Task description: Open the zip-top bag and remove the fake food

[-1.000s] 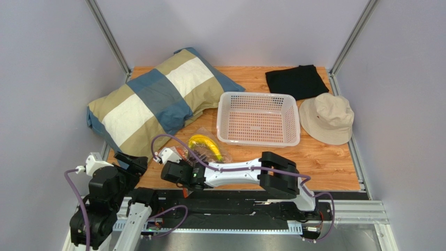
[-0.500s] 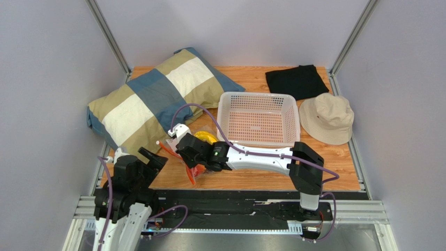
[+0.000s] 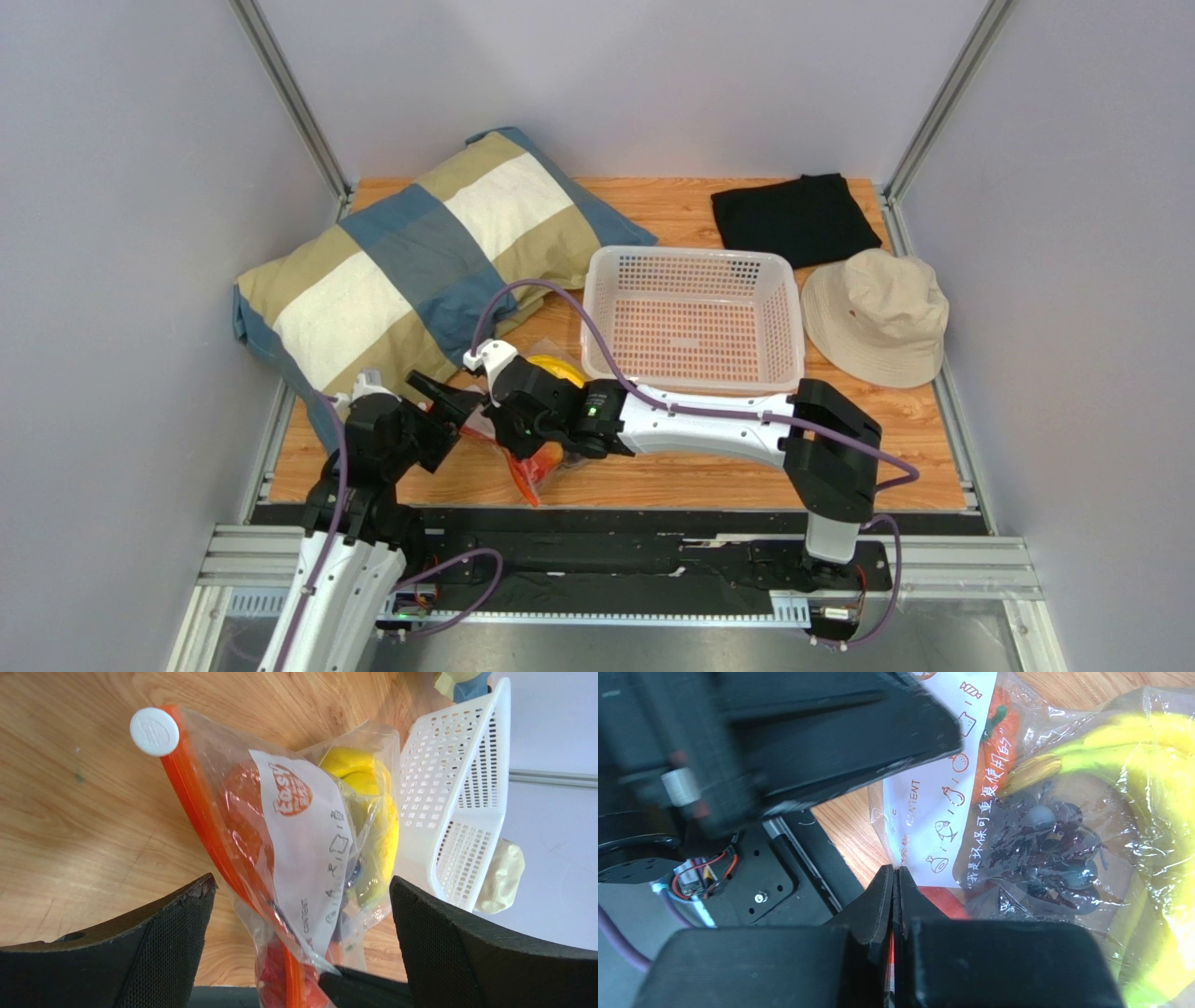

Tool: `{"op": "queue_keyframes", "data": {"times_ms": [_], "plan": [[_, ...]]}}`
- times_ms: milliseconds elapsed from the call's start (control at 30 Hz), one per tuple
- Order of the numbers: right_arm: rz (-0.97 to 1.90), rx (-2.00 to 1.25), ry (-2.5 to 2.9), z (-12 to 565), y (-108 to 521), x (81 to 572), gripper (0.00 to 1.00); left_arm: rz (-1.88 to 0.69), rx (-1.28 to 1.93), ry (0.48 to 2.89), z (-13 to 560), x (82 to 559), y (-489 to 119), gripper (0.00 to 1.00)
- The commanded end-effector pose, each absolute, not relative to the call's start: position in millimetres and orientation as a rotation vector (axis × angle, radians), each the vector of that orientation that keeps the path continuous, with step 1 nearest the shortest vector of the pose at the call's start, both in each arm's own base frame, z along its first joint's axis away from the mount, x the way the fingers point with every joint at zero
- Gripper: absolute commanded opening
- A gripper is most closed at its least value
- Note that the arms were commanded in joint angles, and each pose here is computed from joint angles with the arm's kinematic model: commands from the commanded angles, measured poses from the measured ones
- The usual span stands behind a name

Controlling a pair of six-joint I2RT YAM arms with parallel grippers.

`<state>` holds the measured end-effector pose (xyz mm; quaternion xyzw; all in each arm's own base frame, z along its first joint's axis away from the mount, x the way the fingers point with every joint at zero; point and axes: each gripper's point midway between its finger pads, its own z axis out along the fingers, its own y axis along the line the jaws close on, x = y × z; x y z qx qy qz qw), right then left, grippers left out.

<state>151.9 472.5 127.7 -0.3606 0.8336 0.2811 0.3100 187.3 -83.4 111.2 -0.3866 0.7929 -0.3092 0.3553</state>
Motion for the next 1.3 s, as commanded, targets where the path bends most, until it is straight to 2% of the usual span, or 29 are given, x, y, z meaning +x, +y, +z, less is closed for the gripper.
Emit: {"op": "queue_keyframes", "data": {"times_ms": [0, 233, 400, 433, 500, 533, 600, 633, 667, 800, 833, 933, 1133, 1267], "plan": [[0.93, -0.88, 2.111, 178, 484, 147, 0.0, -0.889, -0.977, 2.007, 121, 207, -95, 0.96], [1.034, -0.882, 2.124, 186, 487, 141, 0.0, -0.837, -0.906, 2.015, 118, 219, -93, 0.9], [1.088, -0.907, 2.13, 189, 486, 132, 0.0, -0.829, -0.752, 1.923, 147, 228, -91, 0.69], [1.085, -0.908, 2.136, 188, 484, 132, 0.0, -0.812, -0.712, 1.915, 150, 228, -90, 0.58], [1.079, -0.915, 2.149, 186, 479, 132, 0.0, -0.81, -0.672, 1.898, 160, 230, -90, 0.29], [1.087, -0.91, 2.144, 190, 477, 133, 0.01, -0.795, -0.641, 1.907, 162, 230, -90, 0.26], [1.101, -0.914, 2.145, 192, 473, 133, 0.06, -0.764, -0.589, 1.921, 168, 231, -89, 0.13], [1.106, -0.904, 2.136, 198, 470, 136, 0.17, -0.745, -0.583, 1.949, 165, 231, -89, 0.07], [1.1, -0.907, 2.14, 200, 467, 136, 0.22, -0.738, -0.565, 1.962, 167, 231, -90, 0.03], [1.01, -0.965, 2.094, 221, 447, 148, 0.44, -0.676, -0.436, 1.983, 186, 228, -88, 0.0], [0.994, -0.964, 2.075, 229, 442, 152, 0.58, -0.663, -0.408, 1.976, 192, 226, -87, 0.0], [0.99, -1.03, 1.994, 250, 426, 162, 0.8, -0.674, -0.227, 1.913, 221, 221, -94, 0.0], [1.024, -1.06, 1.909, 274, 396, 198, 0.89, -0.76, 0.221, 1.88, 258, 216, -129, 0.0], [1.076, -1.209, 1.751, 285, 388, 204, 0.9, -0.859, 0.441, 1.892, 267, 209, -150, 0.0]]}}
